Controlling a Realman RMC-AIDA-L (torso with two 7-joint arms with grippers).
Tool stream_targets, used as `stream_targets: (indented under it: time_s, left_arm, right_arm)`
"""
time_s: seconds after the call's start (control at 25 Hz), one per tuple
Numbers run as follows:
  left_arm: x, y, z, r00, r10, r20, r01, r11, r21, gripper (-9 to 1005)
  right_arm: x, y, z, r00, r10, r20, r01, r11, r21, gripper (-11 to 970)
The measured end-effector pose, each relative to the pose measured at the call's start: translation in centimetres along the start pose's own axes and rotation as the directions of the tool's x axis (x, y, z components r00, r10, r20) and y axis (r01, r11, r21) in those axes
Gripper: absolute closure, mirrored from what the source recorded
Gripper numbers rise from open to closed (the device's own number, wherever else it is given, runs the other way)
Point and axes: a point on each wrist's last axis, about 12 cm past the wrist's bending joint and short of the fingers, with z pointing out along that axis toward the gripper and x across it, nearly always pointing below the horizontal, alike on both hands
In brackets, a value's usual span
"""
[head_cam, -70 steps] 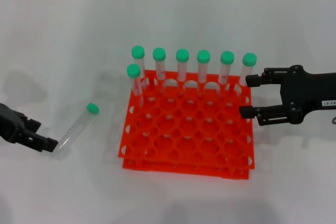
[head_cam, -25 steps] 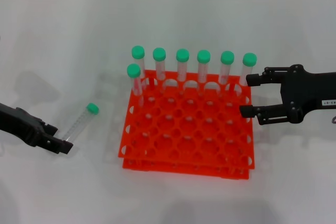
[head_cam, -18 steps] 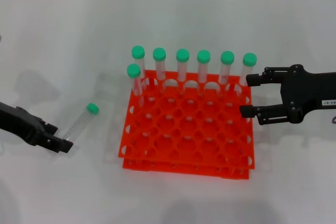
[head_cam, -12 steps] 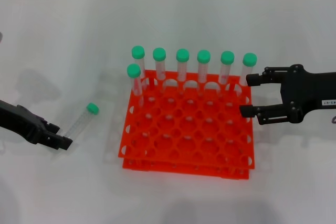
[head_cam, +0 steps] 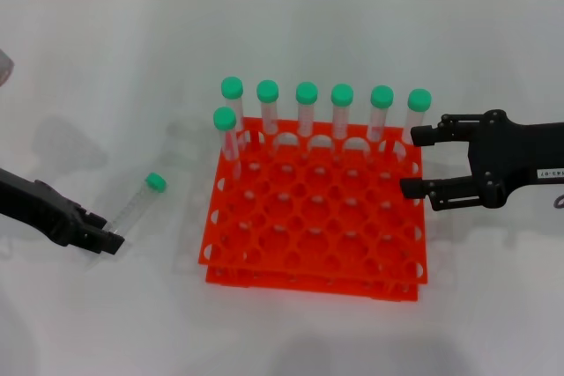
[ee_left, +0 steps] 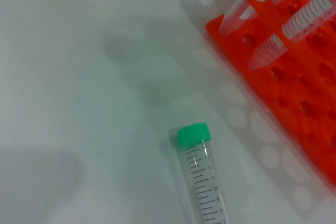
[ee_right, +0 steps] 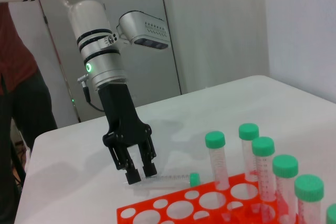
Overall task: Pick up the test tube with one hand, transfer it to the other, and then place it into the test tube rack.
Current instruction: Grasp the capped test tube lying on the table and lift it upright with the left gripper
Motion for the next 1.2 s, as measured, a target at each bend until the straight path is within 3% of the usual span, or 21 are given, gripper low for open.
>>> stream_targets:
  time_s: [0.64, 1.2]
  left_arm:
    - [0.12, -0.07, 0.36, 1.0, 0.0, -0.013, 0.0, 1.0, 0.003, 541]
    - [0.25, 0.09, 0.35, 1.0, -0.007, -0.009, 0.007, 1.0, -0.008, 662]
  right_arm:
    - [0.09, 0.03, -0.03, 1.0, 0.001, 0.001, -0.001, 1.0, 0.001, 189]
    - [0.15, 0.04, -0.08, 1.0, 0.003, 0.001, -0.003, 1.0, 0.002, 188]
